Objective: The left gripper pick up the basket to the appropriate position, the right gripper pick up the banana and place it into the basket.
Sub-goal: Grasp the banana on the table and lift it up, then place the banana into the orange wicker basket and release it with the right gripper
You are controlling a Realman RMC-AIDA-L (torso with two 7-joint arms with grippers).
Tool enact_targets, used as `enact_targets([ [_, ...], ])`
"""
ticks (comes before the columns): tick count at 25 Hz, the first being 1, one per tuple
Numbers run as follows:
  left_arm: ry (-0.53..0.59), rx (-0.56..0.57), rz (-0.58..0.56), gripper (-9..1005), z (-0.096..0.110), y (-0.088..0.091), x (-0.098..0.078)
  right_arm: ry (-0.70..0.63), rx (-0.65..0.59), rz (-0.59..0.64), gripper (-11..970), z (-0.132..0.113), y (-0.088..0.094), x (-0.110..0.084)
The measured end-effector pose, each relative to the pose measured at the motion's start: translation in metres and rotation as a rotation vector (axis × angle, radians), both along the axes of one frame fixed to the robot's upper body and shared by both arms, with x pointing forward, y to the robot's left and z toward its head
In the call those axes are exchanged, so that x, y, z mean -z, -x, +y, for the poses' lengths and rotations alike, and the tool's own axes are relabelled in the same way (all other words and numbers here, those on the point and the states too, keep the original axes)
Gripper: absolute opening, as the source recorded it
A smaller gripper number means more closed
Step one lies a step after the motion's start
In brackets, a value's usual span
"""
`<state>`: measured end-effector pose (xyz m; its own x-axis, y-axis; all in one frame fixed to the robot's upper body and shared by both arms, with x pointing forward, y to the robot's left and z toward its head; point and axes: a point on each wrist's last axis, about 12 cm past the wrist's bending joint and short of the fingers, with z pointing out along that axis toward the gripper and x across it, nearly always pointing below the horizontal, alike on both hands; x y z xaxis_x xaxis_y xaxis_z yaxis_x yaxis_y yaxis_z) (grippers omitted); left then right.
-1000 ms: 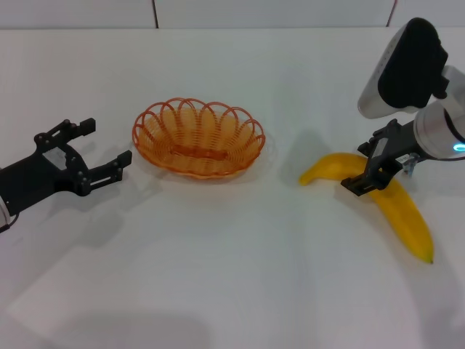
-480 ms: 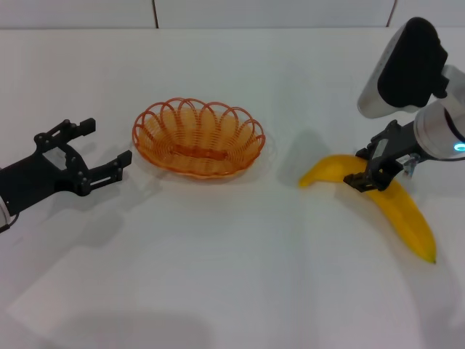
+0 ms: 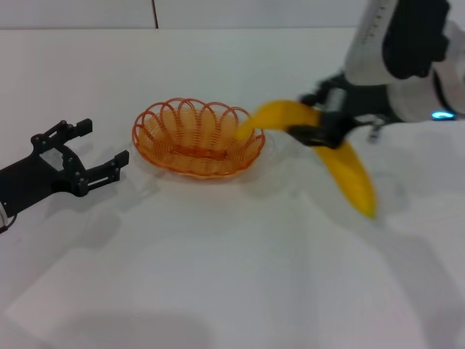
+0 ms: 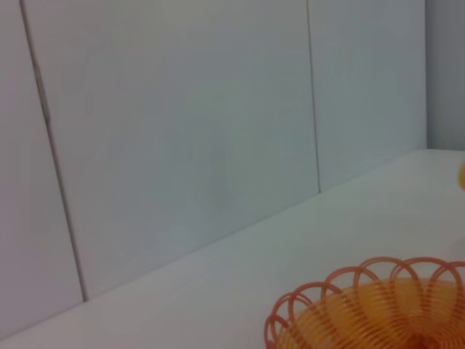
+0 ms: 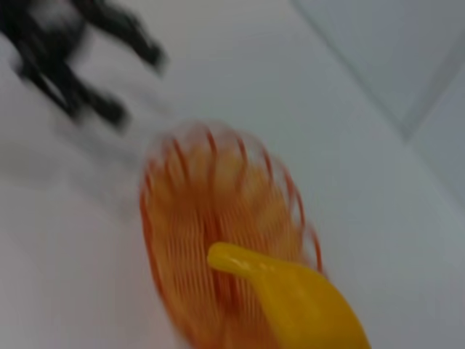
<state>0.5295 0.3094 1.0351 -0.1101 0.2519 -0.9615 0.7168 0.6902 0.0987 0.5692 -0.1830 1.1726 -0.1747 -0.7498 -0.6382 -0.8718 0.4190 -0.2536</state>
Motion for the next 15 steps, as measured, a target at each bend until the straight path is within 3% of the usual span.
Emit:
enact_targets([
  [5,0.001,0.002,-0.001,891,0.0,0.0,0.0,-0.043,-0.121,-0.118,494,0.043,0.001,0.006],
  [15,0.002,0.012,-0.005,891,-0.003,-0.002,-0.002,-0.041,-0.179,-0.239,500,0.092,-0.013,0.022],
])
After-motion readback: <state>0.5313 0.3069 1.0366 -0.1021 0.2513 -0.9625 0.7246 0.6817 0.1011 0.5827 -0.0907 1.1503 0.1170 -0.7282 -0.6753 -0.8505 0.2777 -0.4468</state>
